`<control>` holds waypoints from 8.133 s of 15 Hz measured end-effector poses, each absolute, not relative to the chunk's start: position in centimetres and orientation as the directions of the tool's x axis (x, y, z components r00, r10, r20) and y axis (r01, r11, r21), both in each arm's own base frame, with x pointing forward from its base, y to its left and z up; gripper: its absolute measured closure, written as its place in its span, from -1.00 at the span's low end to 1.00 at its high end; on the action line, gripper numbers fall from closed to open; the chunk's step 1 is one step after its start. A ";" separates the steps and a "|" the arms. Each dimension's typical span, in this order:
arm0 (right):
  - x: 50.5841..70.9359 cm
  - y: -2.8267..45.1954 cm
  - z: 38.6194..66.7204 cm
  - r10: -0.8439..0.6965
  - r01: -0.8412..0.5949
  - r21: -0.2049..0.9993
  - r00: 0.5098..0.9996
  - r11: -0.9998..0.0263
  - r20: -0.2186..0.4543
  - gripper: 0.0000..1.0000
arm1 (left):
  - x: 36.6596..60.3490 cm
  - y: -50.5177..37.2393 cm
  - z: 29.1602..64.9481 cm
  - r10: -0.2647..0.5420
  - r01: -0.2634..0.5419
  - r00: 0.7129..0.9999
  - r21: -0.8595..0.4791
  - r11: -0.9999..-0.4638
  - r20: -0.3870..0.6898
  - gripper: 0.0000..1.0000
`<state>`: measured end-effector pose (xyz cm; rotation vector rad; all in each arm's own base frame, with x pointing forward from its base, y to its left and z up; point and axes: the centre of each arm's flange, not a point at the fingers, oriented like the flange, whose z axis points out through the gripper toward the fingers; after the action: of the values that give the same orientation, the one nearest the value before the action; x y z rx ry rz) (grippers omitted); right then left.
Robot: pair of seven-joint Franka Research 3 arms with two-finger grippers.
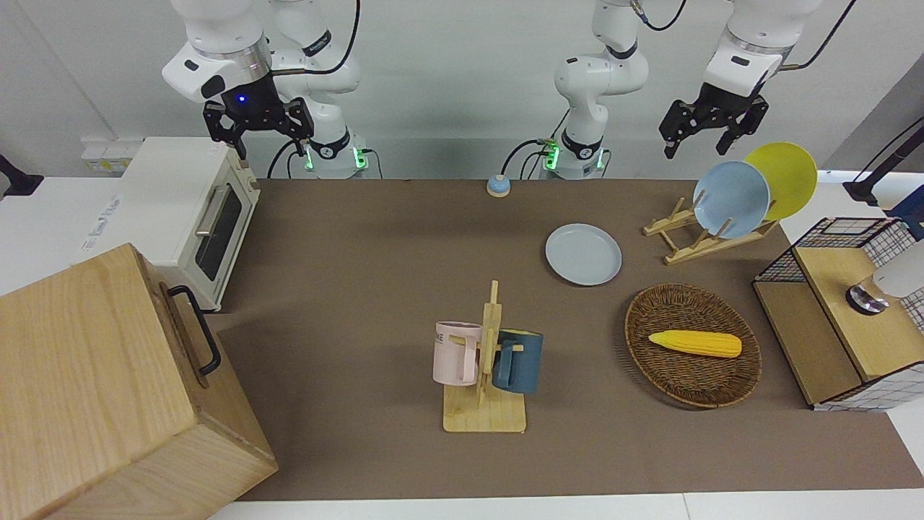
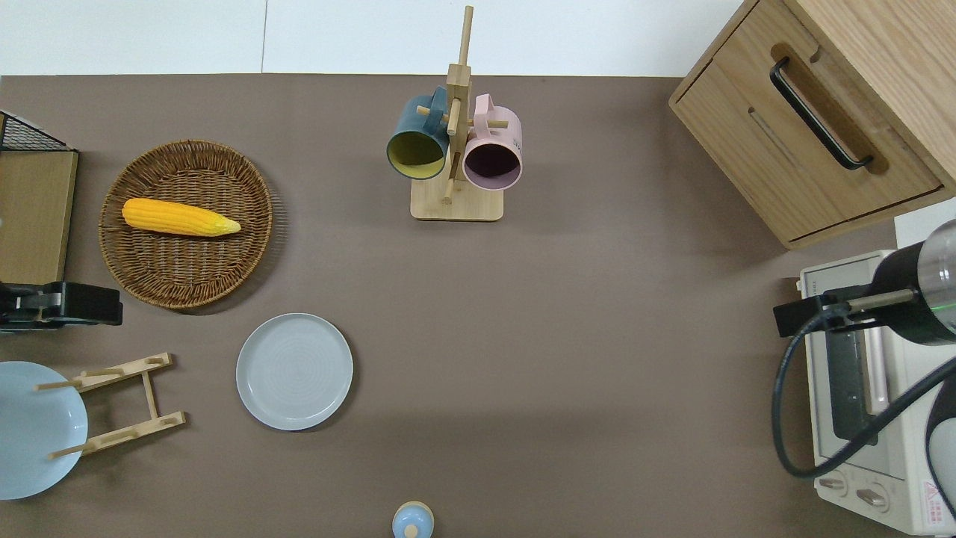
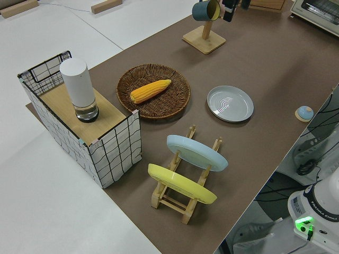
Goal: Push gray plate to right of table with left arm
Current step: 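Move the left arm in from the table edge toward the gray plate, then lower the left gripper against the near side of the gray plate, then push the gray plate with the left gripper away from the basket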
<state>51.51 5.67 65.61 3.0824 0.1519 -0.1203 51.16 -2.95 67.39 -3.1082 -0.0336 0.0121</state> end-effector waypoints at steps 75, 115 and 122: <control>51.5 5.7 65.6 0.096 0.100 0.049 0.992 -0.994 -0.080 -0.99 | 44.6 -3.3 30.4 0.097 0.108 0.986 0.073 -0.991 -0.138 0.94; 51.5 5.7 65.6 0.096 0.100 0.049 0.992 -0.994 -0.080 -0.99 | 41.4 -41.3 30.3 0.263 0.265 0.964 0.227 -0.937 -0.040 0.84; 51.5 5.7 65.6 0.096 0.100 0.049 0.992 -0.994 -0.080 -0.99 | 41.6 -41.5 29.9 0.257 0.259 0.966 0.219 -0.941 -0.039 -0.22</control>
<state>51.51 5.67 65.61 3.0825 0.1519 -0.1202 41.63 -41.52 29.92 -3.3368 -0.4439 0.0172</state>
